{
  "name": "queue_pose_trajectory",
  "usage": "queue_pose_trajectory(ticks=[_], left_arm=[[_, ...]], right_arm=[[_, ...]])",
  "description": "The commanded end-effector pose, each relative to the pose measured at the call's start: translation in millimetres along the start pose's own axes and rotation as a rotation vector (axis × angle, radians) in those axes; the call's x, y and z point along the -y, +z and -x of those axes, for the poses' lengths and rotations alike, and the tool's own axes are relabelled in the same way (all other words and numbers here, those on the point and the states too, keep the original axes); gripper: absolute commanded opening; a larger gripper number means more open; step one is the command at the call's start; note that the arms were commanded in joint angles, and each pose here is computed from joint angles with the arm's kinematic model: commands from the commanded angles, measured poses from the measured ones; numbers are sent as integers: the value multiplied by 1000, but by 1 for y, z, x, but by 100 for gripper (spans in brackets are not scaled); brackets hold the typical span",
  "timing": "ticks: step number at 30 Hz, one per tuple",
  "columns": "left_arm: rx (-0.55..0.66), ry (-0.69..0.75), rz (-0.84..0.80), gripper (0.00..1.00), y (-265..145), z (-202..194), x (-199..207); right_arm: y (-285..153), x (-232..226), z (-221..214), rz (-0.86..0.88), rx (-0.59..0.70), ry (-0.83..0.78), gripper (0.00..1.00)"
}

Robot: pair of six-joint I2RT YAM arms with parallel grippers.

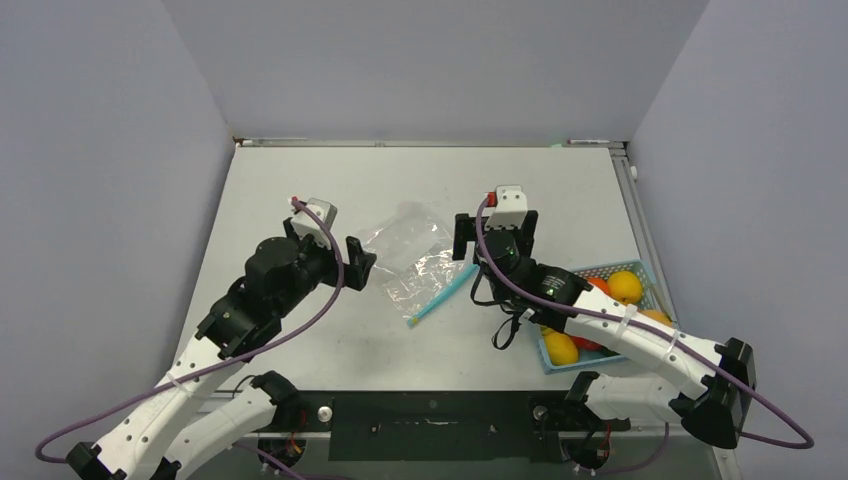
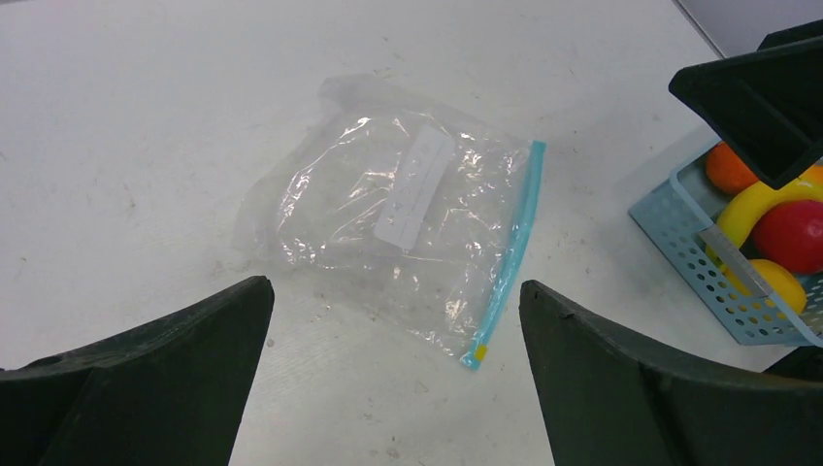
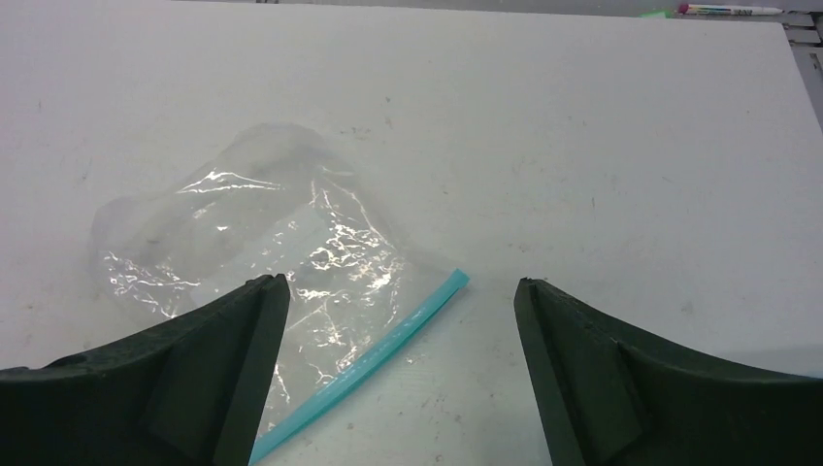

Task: Place the food in the zip-top bag and seal the zipper
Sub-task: Adjust the bin at the center of the board.

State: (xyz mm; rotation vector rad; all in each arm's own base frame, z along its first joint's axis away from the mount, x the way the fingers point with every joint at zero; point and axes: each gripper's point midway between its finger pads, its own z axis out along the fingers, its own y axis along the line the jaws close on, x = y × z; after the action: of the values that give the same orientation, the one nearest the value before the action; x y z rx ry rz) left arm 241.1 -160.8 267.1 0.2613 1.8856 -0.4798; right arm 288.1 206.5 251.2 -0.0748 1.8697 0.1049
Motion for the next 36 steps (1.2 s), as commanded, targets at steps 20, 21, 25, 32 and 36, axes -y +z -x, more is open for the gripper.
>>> queue_pose_trajectory(ticks=[20,21,25,32,36], left_arm=[[8,44,-73,96,-2,11,14],[7,43,-74,96,-2,11,14],[12,42,-79,96,-4,12,14],[11,41,-85,96,-5,11,15],[11,39,-100,96,-6,12,18]], right_arm=[[-11,52,-30,-217,-115,25,90],[-10,56,-34,-232,-129,34,90],[-4,71,-56,-265,-207,91,90],[2,101,-78,-390,-253,169,90],[6,112,-88,-451,-276,178,90]])
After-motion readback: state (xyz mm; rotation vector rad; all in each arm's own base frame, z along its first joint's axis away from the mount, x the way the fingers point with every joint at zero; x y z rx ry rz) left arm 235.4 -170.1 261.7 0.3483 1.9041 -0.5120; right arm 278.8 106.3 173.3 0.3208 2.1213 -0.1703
